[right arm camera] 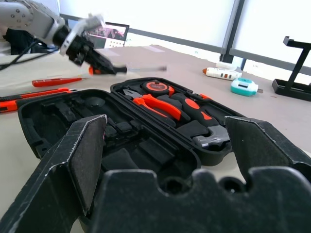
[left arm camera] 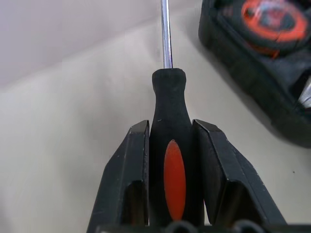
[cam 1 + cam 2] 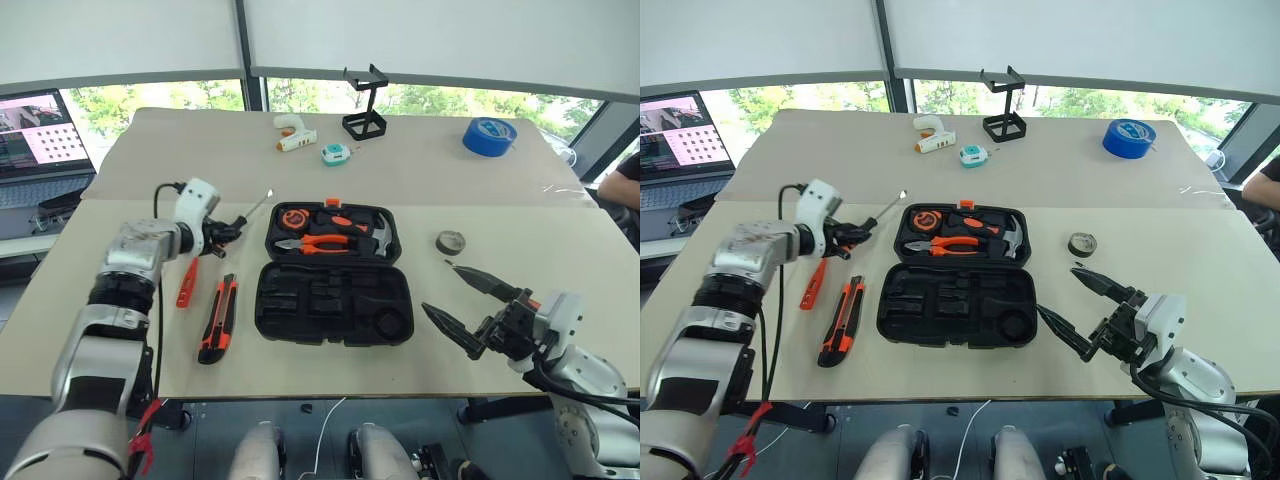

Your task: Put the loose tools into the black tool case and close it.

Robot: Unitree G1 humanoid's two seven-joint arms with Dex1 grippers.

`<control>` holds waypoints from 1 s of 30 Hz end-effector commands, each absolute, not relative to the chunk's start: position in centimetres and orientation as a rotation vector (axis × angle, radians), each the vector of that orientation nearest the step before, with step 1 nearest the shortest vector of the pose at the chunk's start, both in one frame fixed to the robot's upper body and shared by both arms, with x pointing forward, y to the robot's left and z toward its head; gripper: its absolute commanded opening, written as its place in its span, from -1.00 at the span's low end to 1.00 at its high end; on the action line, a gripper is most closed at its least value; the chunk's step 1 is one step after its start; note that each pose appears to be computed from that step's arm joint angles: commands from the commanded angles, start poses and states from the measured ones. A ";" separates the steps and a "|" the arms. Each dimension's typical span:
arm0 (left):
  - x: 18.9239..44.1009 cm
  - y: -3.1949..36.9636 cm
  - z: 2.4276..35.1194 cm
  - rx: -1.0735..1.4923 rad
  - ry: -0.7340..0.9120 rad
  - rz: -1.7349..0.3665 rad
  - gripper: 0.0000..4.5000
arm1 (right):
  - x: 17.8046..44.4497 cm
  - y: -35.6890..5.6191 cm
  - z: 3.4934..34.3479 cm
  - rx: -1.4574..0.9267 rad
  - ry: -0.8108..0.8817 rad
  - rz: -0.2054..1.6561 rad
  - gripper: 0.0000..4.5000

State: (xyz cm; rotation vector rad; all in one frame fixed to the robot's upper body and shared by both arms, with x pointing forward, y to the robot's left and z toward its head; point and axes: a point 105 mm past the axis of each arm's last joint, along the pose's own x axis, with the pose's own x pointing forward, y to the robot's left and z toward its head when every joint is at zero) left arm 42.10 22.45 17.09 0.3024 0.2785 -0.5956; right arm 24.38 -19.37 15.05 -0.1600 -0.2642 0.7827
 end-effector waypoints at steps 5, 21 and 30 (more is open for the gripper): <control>36.2 16.3 21.9 0.644 0.010 -1.154 -0.61 | 23.9 -20.4 16.8 -0.256 -0.252 0.851 1.00; 35.3 9.7 15.5 0.931 0.228 -1.281 -0.61 | 24.2 -19.1 17.4 -0.254 -0.150 0.982 1.00; 36.2 9.7 14.6 0.994 0.251 -1.255 -0.61 | 24.1 -19.0 17.4 -0.252 -0.152 0.977 1.00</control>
